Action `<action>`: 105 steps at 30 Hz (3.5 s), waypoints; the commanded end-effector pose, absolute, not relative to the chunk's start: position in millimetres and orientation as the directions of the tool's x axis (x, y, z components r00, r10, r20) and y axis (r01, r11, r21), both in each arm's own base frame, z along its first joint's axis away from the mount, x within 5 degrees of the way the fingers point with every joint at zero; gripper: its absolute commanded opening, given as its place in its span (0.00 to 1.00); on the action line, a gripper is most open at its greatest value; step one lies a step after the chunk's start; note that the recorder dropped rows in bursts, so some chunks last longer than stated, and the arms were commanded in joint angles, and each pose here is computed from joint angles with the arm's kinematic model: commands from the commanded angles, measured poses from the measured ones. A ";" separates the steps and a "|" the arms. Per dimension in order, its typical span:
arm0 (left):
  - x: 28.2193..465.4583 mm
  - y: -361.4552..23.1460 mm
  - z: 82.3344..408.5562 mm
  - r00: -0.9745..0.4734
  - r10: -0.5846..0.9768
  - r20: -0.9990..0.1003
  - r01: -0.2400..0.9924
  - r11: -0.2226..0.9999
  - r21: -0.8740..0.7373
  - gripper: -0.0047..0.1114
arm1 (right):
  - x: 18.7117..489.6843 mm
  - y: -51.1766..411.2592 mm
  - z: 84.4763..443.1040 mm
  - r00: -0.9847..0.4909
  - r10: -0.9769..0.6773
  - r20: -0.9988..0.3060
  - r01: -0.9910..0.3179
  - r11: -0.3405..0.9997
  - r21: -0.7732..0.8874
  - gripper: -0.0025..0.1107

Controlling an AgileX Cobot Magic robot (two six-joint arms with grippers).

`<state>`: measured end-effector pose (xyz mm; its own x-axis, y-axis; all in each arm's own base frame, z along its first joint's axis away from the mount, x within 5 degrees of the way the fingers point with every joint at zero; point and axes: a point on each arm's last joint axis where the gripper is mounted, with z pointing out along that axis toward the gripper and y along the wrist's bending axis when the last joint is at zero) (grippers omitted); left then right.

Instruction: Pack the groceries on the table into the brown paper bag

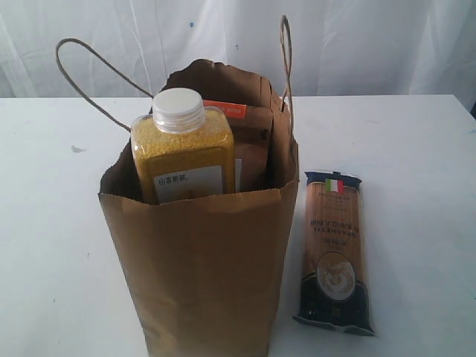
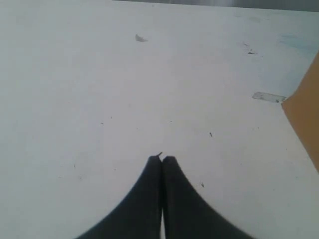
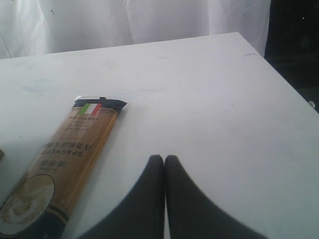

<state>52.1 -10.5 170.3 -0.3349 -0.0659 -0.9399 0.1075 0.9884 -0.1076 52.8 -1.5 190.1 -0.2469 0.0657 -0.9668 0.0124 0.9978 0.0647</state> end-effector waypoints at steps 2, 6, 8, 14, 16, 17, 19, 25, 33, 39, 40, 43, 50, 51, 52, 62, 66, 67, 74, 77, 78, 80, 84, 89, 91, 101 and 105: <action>51.8 -10.7 169.2 -0.334 -0.077 -0.939 0.105 0.987 -0.118 0.04 | 56.0 0.5 204.1 -0.039 -0.006 -0.999 -0.025 1.000 -0.005 0.02; 51.8 -10.7 169.2 -0.334 -0.077 -0.939 0.105 0.987 -0.118 0.04 | 51.6 2.6 234.6 0.272 0.427 -0.862 -0.179 0.903 0.391 0.02; 51.8 -10.7 169.2 -0.334 -0.077 -0.939 0.105 0.987 -0.118 0.04 | 48.0 2.4 243.6 0.354 0.463 -0.813 -0.232 0.885 0.403 0.02; 51.8 -10.7 169.2 -0.334 -0.077 -0.939 0.105 0.987 -0.118 0.04 | 36.8 1.4 261.8 0.536 0.470 -0.702 -0.316 0.882 0.349 0.02; 51.8 -10.7 169.2 -0.334 -0.077 -0.939 0.105 0.987 -0.118 0.04 | 34.2 1.2 265.0 0.567 0.471 -0.675 -0.331 0.881 0.337 0.02; 51.8 -10.7 169.2 -0.334 -0.077 -0.939 0.105 0.987 -0.118 0.04 | 34.3 1.3 264.9 0.566 0.470 -0.677 -0.330 0.882 0.336 0.02; 51.8 -10.7 169.2 -0.334 -0.077 -0.939 0.105 0.987 -0.118 0.04 | 37.2 1.9 264.7 0.513 0.484 -0.708 -0.321 0.874 0.365 0.02; 51.8 -10.7 169.2 -0.334 -0.077 -0.939 0.105 0.987 -0.118 0.04 | 41.2 1.9 275.6 0.115 0.541 -0.833 -0.130 0.839 0.528 0.02; 51.8 -10.7 169.2 -0.334 -0.077 -0.939 0.105 0.987 -0.118 0.04 | 89.7 24.3 340.3 -0.448 0.028 -0.894 -0.222 0.965 0.141 0.07; 51.8 -10.7 169.2 -0.334 -0.077 -0.939 0.105 0.987 -0.118 0.04 | 182.7 26.5 315.3 -0.577 0.177 -0.797 -0.089 0.957 0.277 0.75; 51.8 -10.7 169.2 -0.334 -0.077 -0.939 0.105 0.987 -0.118 0.04 | 202.5 26.8 302.4 -0.600 0.215 -0.770 -0.051 0.951 0.305 0.75; 51.8 -10.7 169.2 -0.334 -0.077 -0.939 0.105 0.987 -0.118 0.04 | 237.9 27.7 275.1 -0.678 0.215 -0.703 -0.008 0.954 0.299 0.75; 51.8 -10.7 169.2 -0.334 -0.077 -0.939 0.105 0.987 -0.118 0.04 | 302.0 50.2 232.6 -0.775 0.048 -0.630 -0.110 0.972 0.210 0.77; 51.8 -10.7 169.2 -0.334 -0.077 -0.939 0.105 0.987 -0.118 0.04 | 310.3 54.8 226.5 -0.781 0.039 -0.623 -0.117 0.971 0.207 0.78; 51.8 -10.7 169.2 -0.334 -0.077 -0.939 0.105 0.987 -0.118 0.04 | 316.4 58.4 222.0 -0.785 0.032 -0.619 -0.122 0.971 0.205 0.79; 51.8 -10.7 169.2 -0.334 -0.077 -0.939 0.105 0.987 -0.118 0.04 | 362.3 89.3 180.2 -0.804 -0.050 -0.593 -0.183 0.969 0.166 0.79; 51.8 -10.7 169.2 -0.334 -0.077 -0.939 0.105 0.987 -0.118 0.04 | 372.9 92.8 164.0 -0.810 -0.044 -0.585 -0.170 0.972 0.163 0.79; 51.8 -10.7 169.2 -0.334 -0.077 -0.939 0.105 0.987 -0.118 0.04 | 375.3 93.4 159.8 -0.817 -0.034 -0.576 -0.160 0.973 0.169 0.79; 51.8 -10.7 169.2 -0.334 -0.077 -0.939 0.105 0.987 -0.118 0.04 | 387.0 95.4 138.5 -0.834 -0.024 -0.551 -0.140 0.976 0.170 0.79; 51.8 -10.7 169.2 -0.334 -0.077 -0.939 0.105 0.987 -0.118 0.04 | 388.1 96.2 125.1 -0.853 -0.029 -0.522 -0.137 0.976 0.168 0.79; 51.8 -10.7 169.2 -0.334 -0.077 -0.939 0.105 0.987 -0.118 0.04 | 387.9 96.3 120.5 -0.859 -0.031 -0.511 -0.135 0.977 0.168 0.79; 51.8 -10.7 169.2 -0.334 -0.077 -0.939 0.105 0.987 -0.118 0.04 | 386.8 96.5 111.2 -0.876 -0.036 -0.482 -0.133 0.977 0.168 0.79; 51.8 -10.7 169.2 -0.334 -0.077 -0.939 0.105 0.987 -0.118 0.04 | 383.4 97.1 94.2 -0.908 -0.047 -0.416 -0.130 0.976 0.173 0.79; 51.8 -10.7 169.2 -0.334 -0.077 -0.939 0.105 0.987 -0.118 0.04 | 377.3 97.7 75.5 -0.944 -0.048 -0.327 -0.114 0.976 0.186 0.66; 51.8 -10.7 169.2 -0.334 -0.077 -0.939 0.105 0.987 -0.118 0.04 | 375.1 97.9 70.8 -0.953 -0.053 -0.299 -0.113 0.975 0.190 0.55; 51.8 -10.7 169.2 -0.334 -0.077 -0.939 0.105 0.987 -0.118 0.04 | 382.8 103.2 85.3 -0.965 -0.009 -0.263 -0.073 0.969 0.237 0.02; 51.8 -10.7 169.2 -0.334 -0.077 -0.939 0.105 0.987 -0.118 0.04 | 391.6 105.3 118.7 -0.931 -0.046 -0.361 -0.139 0.962 0.234 0.02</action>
<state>52.0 -10.5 170.4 -0.3336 -0.0660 -0.9404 0.1076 0.9884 -0.1076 404.0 100.3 120.4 -0.8829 -0.0007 -0.4696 -0.1114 0.9718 0.2079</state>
